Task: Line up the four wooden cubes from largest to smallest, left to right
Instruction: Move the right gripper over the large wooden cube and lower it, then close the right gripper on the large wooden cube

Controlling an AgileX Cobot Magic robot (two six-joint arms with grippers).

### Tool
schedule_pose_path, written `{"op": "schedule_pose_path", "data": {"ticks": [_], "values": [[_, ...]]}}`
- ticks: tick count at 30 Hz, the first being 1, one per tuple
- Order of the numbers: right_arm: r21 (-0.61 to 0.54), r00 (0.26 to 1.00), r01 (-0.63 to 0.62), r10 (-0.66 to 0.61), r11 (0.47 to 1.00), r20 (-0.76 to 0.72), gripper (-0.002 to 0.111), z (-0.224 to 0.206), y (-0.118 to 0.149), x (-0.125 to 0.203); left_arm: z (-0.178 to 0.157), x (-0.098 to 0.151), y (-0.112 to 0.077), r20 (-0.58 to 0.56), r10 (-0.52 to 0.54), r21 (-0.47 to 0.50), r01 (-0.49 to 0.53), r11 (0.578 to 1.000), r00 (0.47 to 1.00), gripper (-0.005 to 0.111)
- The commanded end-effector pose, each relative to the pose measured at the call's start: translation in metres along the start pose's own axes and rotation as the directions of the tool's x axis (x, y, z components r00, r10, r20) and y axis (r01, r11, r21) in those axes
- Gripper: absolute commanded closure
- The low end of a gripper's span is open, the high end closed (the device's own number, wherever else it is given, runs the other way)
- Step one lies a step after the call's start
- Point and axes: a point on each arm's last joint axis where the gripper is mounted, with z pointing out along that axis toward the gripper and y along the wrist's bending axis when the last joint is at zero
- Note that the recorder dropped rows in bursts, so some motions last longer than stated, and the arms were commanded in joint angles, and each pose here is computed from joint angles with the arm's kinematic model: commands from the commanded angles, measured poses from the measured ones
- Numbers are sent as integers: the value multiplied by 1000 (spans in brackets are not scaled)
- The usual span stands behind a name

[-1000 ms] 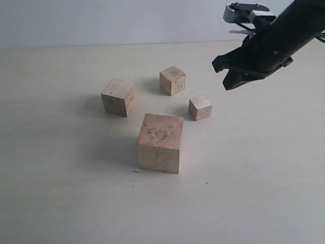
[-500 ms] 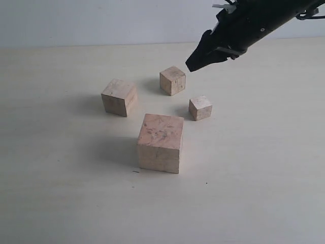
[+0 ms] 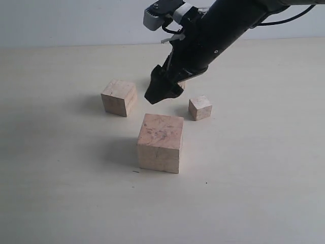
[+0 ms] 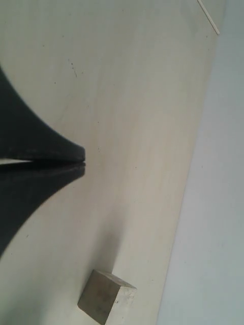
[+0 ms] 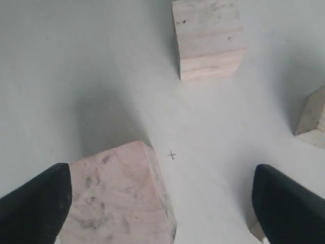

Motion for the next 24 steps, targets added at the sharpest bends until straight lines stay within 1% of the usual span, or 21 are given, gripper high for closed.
{"op": "schedule_pose_path", "data": {"ticks": [1, 2, 5, 6, 11, 13, 17, 24], "values": [[-96, 995, 100, -97, 990, 31, 15, 8, 13, -6, 0, 0, 0, 7, 2, 5, -2, 1000, 1000, 107], [-112, 989, 145, -141, 983, 39, 15, 12, 20, -8, 0, 0, 0, 7, 2, 5, -2, 1000, 1000, 107], [-138, 979, 203, -201, 969, 30, 15, 24, 34, -11, 0, 0, 0, 7, 2, 5, -2, 1000, 1000, 107], [-134, 973, 230, -233, 964, -7, 15, 31, 33, -8, 0, 0, 0, 7, 2, 5, -2, 1000, 1000, 107], [-115, 943, 301, -313, 947, -114, 15, 45, 23, 5, 0, 0, 0, 7, 2, 5, -2, 1000, 1000, 107], [-113, 935, 323, -335, 940, -113, 15, 48, 22, 6, 0, 0, 0, 7, 2, 5, -2, 1000, 1000, 107], [-118, 933, 326, -340, 938, -118, 15, 55, 20, 8, 0, 0, 0, 7, 2, 5, -2, 1000, 1000, 107], [-169, 936, 283, -311, 944, -164, 15, 70, 19, 18, 0, 0, 0, 7, 2, 5, -2, 1000, 1000, 107]]}}
